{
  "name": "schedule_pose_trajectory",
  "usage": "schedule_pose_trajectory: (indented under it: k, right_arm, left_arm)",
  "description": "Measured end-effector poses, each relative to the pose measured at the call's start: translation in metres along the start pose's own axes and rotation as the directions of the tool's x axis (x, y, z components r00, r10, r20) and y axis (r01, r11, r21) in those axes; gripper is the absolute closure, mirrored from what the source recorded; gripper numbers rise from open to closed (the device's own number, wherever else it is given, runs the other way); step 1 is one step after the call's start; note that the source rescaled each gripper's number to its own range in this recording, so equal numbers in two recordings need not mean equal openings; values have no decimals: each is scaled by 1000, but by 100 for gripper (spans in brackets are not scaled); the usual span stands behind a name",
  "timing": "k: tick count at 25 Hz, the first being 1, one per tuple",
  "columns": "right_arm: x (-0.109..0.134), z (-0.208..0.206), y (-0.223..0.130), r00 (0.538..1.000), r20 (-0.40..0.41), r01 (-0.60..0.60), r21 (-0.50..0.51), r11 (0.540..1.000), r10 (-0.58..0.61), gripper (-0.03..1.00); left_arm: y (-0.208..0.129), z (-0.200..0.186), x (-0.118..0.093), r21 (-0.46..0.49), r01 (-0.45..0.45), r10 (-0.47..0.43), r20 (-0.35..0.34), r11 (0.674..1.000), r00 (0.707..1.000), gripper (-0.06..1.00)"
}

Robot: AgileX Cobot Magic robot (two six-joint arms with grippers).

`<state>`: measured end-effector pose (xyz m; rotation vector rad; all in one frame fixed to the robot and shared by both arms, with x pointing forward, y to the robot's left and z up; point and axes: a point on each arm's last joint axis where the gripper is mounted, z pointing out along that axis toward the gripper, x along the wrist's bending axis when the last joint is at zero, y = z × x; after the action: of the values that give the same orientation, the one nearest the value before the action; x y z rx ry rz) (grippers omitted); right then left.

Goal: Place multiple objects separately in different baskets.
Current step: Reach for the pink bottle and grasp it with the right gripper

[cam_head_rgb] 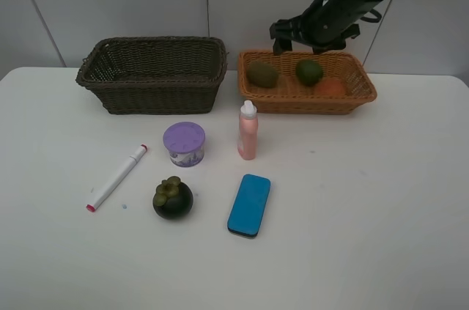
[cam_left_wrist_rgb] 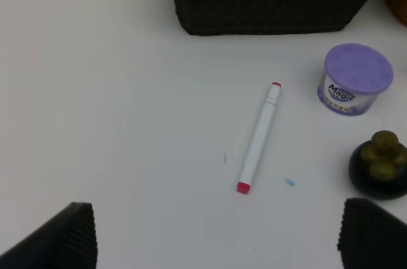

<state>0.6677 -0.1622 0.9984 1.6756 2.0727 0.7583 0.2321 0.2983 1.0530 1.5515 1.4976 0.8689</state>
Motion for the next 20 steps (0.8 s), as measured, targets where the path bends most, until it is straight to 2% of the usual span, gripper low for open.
schedule_pose_trajectory:
  k: [7,11,16,20]
  right_arm:
    - [23,-44,-2,999,-24,36,89,995,-34,3]
    - [43,-62,-10,999,-52,10,168,986,-1,3]
    - [71,-71,-22,997,-80,8,247,969,12,3]
    - [97,-75,-30,994,-108,37,261,965,-8,3]
  left_arm:
    - [0,0,0,0,0,0,0,1000,1000,-5]
    - [0,0,0,0,0,0,0,1000,1000,-5]
    - [0,0,0,0,0,0,0,1000,1000,-5]
    - [0,0,0,0,0,0,0,1000,1000,-5]
